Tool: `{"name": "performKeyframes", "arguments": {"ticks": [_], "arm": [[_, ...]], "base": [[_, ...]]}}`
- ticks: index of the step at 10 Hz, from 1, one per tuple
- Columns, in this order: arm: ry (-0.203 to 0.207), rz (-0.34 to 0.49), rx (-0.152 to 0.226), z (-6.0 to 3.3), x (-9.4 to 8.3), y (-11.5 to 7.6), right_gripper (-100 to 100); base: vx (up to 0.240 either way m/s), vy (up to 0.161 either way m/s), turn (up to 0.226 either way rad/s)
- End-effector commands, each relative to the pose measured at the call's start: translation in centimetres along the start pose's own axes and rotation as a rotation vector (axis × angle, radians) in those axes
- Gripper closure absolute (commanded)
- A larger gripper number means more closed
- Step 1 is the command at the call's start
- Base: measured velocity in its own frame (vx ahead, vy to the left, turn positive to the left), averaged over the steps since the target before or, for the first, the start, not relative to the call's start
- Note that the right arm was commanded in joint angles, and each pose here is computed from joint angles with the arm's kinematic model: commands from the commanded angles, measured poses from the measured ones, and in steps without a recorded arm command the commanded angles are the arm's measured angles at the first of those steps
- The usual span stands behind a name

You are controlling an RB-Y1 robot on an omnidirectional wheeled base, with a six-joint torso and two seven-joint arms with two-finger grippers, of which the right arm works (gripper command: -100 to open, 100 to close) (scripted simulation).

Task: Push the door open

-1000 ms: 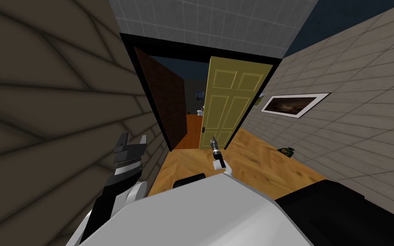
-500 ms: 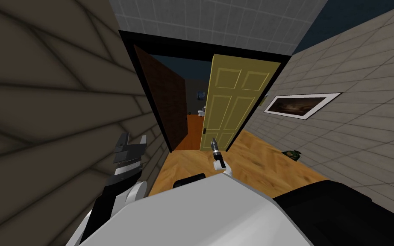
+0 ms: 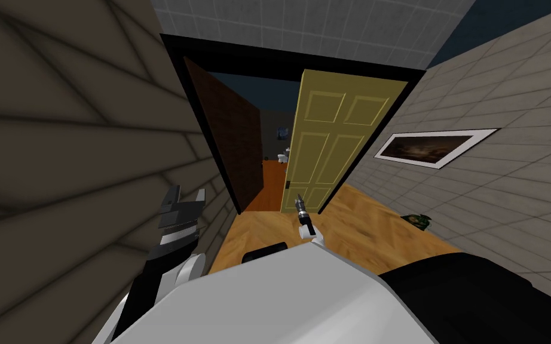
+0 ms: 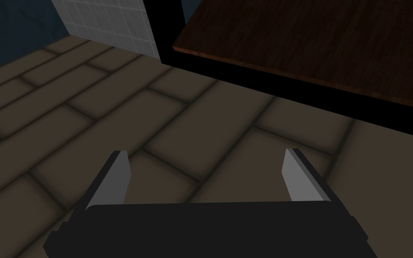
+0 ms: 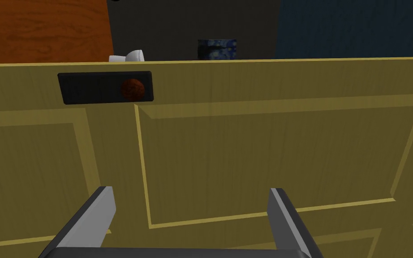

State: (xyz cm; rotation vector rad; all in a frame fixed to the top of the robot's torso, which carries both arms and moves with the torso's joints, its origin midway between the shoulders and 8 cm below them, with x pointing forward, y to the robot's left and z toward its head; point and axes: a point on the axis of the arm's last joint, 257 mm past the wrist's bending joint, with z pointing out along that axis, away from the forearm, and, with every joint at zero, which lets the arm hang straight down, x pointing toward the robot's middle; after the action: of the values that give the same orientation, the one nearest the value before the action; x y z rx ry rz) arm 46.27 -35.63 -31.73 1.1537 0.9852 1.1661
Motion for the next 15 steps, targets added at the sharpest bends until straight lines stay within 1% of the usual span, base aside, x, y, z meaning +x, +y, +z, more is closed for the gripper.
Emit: {"name": "performKeyframes", "arguments": {"ticks": [1,2,3,9,13,15], "arm": [[-0.007,-0.001,0.018,-0.09,-0.5,-0.8,-100],[-0.012,-0.002,0.030,-0.18,-0.7,-1.4,-100],[-0.012,-0.002,0.030,-0.18,-0.7,-1.4,-100],[-0.037,-0.007,0.090,-0.78,-2.2,-4.2,-100],[-0.052,-0.009,0.120,-1.18,-3.0,-5.5,-100],[-0.065,-0.011,0.148,-1.59,-3.7,-6.7,-100]], "base": [[0.088,-0.011,0.050],[0.101,-0.001,0.035],[0.069,0.000,0.006],[0.085,-0.006,0.030],[0.088,-0.005,0.026],[0.123,-0.023,0.036]]}}
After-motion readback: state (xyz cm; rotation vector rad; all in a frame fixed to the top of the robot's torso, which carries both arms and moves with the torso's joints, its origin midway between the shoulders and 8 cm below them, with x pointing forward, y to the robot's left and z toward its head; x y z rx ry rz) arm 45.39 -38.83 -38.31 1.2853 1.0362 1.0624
